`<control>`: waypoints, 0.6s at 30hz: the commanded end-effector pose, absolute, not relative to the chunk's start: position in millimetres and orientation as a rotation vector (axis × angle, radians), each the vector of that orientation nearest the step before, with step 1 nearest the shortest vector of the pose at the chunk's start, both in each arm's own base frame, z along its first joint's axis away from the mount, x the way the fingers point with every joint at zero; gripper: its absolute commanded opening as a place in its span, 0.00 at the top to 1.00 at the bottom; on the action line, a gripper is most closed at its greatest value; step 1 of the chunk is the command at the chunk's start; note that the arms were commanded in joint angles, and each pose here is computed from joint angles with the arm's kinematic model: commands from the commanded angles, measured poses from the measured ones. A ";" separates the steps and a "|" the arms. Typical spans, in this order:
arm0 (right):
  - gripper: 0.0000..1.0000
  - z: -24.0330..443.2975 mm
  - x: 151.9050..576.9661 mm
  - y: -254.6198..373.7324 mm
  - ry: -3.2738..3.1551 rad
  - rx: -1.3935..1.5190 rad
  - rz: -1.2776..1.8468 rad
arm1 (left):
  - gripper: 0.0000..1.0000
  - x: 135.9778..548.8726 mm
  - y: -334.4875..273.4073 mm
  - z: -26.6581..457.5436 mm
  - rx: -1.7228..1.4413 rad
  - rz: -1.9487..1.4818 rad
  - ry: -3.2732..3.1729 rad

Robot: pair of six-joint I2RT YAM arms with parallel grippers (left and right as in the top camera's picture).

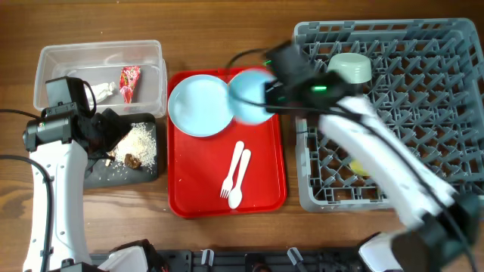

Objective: Sort waste into correct bins and load items into the dishwasher rack

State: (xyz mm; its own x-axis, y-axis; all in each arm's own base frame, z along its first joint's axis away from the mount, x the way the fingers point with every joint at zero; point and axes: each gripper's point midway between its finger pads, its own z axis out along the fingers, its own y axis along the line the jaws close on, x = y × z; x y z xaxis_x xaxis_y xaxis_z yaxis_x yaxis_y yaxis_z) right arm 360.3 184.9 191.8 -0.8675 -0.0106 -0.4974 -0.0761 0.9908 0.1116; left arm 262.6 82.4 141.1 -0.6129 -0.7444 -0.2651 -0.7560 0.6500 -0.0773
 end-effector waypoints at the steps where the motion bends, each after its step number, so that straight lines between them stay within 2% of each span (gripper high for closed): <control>1: 0.96 238.1 383.2 79.8 2.452 0.013 -0.206 | 0.00 263.9 84.6 145.9 -1.225 0.055 2.563; 2: 0.96 244.8 385.9 41.6 2.423 0.070 -0.370 | 0.00 263.9 84.6 145.9 -1.224 0.055 2.563; 3: 0.96 257.6 381.7 -17.1 2.372 0.150 -0.673 | 0.00 264.9 84.9 146.3 -1.223 0.054 2.559; 5: 0.96 278.7 371.8 -62.9 2.272 0.254 -0.961 | 0.00 267.4 85.5 147.1 -1.219 0.051 2.549; 8: 0.96 295.2 370.3 -85.5 2.177 0.353 -1.072 | 0.00 268.8 85.7 147.5 -1.216 0.049 2.544; 10: 0.96 297.6 377.9 -104.2 2.202 0.254 -1.177 | 0.00 269.0 85.7 147.6 -1.215 0.049 2.543; 14: 0.96 263.2 405.1 -139.9 2.316 0.063 -1.373 | 0.00 269.0 85.6 147.5 -1.216 0.049 2.543; 18: 0.96 203.2 416.3 -148.2 2.409 0.071 -1.483 | 0.00 269.0 85.6 147.5 -1.215 0.049 2.544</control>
